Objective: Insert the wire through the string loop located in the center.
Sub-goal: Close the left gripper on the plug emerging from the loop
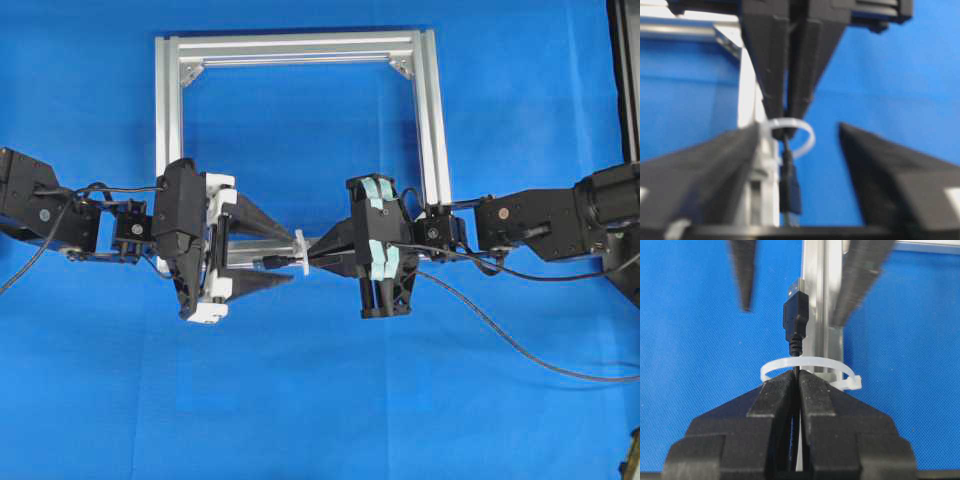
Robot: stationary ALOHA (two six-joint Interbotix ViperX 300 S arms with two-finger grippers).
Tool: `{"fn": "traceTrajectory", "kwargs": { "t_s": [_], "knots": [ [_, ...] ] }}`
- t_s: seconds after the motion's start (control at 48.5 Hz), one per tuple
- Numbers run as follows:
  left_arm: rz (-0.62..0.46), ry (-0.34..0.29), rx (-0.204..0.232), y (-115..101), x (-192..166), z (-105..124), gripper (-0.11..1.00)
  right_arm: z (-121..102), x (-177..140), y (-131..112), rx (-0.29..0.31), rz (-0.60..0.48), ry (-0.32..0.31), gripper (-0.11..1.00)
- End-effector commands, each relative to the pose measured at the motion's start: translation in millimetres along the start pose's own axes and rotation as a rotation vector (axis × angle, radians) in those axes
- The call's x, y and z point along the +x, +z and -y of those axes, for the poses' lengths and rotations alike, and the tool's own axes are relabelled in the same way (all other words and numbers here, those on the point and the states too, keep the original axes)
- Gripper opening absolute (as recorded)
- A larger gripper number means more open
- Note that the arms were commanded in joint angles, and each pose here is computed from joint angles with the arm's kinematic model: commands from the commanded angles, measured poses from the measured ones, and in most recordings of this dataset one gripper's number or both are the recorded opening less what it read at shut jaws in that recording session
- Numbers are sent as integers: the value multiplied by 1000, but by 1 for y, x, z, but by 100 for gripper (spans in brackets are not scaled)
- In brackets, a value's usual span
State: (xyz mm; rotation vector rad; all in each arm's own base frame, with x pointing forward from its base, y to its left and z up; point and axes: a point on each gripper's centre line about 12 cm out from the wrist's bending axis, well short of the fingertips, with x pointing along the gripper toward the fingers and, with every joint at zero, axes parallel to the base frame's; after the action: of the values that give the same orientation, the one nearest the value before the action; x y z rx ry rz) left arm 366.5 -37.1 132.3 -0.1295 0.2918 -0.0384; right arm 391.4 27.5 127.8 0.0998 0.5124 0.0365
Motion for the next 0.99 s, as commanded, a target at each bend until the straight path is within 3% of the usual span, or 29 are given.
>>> {"fn": "traceTrajectory", "kwargs": {
  "t_s": [0.0,0.083,0.144,0.97],
  "knots": [
    [23,-10,0,11,-2,3,69,-2,-2,9,1,30,5,-2],
    [-4,-8,-1,8,-2,3,86,-2,-2,9,1,30,4,-2],
    [-20,-7,-3,6,-2,3,92,-2,-2,9,2,30,4,-2],
    [-86,1,5,-15,6,1,89,-1,-2,8,2,29,4,-2]
  ]
}}
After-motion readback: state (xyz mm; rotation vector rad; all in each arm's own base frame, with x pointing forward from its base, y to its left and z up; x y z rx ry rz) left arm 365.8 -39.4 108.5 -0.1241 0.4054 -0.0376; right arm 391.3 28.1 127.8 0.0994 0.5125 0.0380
